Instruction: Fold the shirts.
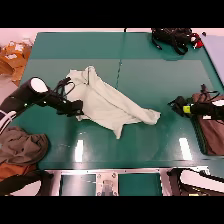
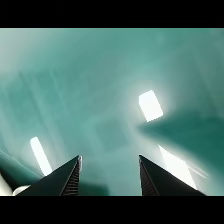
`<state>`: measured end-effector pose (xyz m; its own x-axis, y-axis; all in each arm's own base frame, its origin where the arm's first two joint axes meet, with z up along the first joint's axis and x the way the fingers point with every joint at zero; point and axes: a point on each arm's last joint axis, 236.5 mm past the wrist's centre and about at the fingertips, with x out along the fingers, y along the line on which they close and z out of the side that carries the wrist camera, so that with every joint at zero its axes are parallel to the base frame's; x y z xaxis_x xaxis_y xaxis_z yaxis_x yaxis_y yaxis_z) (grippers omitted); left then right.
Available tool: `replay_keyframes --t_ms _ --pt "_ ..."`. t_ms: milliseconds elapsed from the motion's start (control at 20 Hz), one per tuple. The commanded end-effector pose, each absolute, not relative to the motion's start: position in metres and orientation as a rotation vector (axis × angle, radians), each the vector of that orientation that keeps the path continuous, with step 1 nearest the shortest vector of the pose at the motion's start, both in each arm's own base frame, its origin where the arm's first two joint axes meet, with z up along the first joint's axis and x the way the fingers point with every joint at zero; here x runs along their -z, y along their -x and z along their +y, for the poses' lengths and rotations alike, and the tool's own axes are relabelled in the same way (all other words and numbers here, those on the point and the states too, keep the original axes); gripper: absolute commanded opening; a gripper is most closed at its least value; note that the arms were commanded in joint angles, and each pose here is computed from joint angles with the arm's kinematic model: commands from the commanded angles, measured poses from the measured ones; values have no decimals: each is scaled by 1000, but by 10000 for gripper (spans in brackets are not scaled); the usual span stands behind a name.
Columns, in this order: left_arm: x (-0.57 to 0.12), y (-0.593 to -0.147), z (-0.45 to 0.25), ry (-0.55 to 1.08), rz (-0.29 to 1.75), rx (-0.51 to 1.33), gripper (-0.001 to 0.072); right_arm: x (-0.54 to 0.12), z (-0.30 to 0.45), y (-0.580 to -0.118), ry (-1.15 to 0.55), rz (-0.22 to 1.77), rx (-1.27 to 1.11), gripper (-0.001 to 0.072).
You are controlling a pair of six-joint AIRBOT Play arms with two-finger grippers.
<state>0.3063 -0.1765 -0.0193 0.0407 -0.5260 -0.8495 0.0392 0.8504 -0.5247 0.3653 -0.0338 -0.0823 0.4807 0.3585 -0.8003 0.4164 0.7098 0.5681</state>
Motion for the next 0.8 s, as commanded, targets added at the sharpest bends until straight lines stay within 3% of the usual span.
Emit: replay_keyframes --t_ms 0,100,250,500,550,650,750 --pt "18 -309 -154 373 1465 428 24 104 9 -344 -806 1211 -27 428" --pt "18 -309 -154 367 1465 430 24 112 39 -325 -793 1294 -92 426" --pt "18 -305 -154 352 1476 445 24 120 68 -292 -817 1418 -157 356" --pt "19 -302 -154 343 1485 453 23 126 79 -265 -844 1503 -176 348" --pt "19 -303 -153 342 1484 452 23 127 78 -266 -843 1501 -176 297" --pt "17 -304 -154 325 1474 468 23 126 78 -267 -840 1496 -177 44" --pt "8 -307 -151 294 1467 475 23 118 76 -276 -829 1479 -197 19"
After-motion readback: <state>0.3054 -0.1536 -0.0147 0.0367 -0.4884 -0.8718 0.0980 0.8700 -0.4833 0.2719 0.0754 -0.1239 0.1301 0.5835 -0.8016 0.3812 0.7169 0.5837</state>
